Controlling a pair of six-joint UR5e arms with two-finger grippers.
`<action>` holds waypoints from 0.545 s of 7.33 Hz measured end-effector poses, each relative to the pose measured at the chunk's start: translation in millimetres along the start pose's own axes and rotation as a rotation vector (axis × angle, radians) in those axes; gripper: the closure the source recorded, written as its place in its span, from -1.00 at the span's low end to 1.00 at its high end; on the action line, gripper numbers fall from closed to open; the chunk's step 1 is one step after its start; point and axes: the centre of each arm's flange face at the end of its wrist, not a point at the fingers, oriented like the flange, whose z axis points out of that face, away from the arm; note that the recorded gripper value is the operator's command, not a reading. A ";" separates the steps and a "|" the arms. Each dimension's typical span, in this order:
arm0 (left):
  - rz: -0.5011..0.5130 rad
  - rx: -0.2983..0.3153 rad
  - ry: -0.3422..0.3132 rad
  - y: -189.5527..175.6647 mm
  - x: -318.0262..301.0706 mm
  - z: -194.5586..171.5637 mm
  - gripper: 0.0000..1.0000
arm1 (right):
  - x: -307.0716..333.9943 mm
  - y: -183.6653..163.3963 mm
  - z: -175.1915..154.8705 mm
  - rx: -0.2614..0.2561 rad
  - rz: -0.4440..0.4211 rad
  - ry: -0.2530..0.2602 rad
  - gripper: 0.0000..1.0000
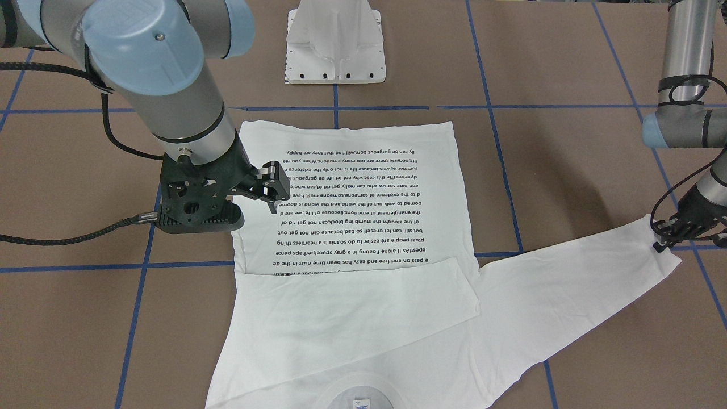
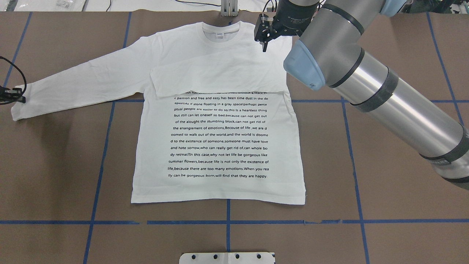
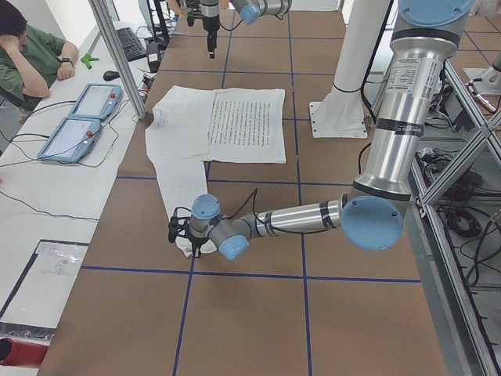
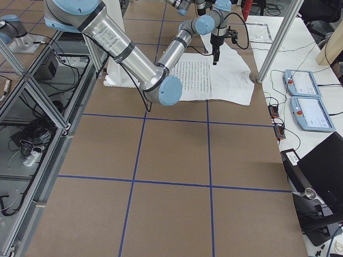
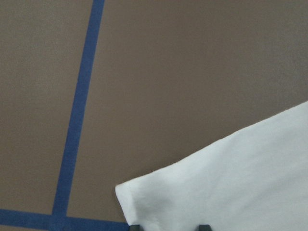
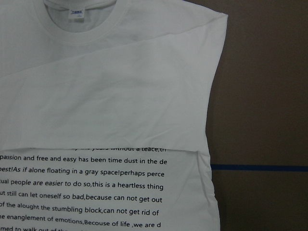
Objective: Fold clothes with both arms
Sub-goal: 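Release the sleeve and lift the right gripper away from the shirt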
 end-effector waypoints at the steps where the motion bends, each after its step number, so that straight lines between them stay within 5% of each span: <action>1: 0.008 0.010 0.017 -3.9 10.7 -7.5 1.00 | 6.5 4.2 1.7 -0.001 -0.001 -0.002 -1.00; 4: 0.022 0.013 0.085 -25.2 70.3 -42.8 1.00 | 52.5 33.6 12.9 -0.005 0.002 0.000 -1.00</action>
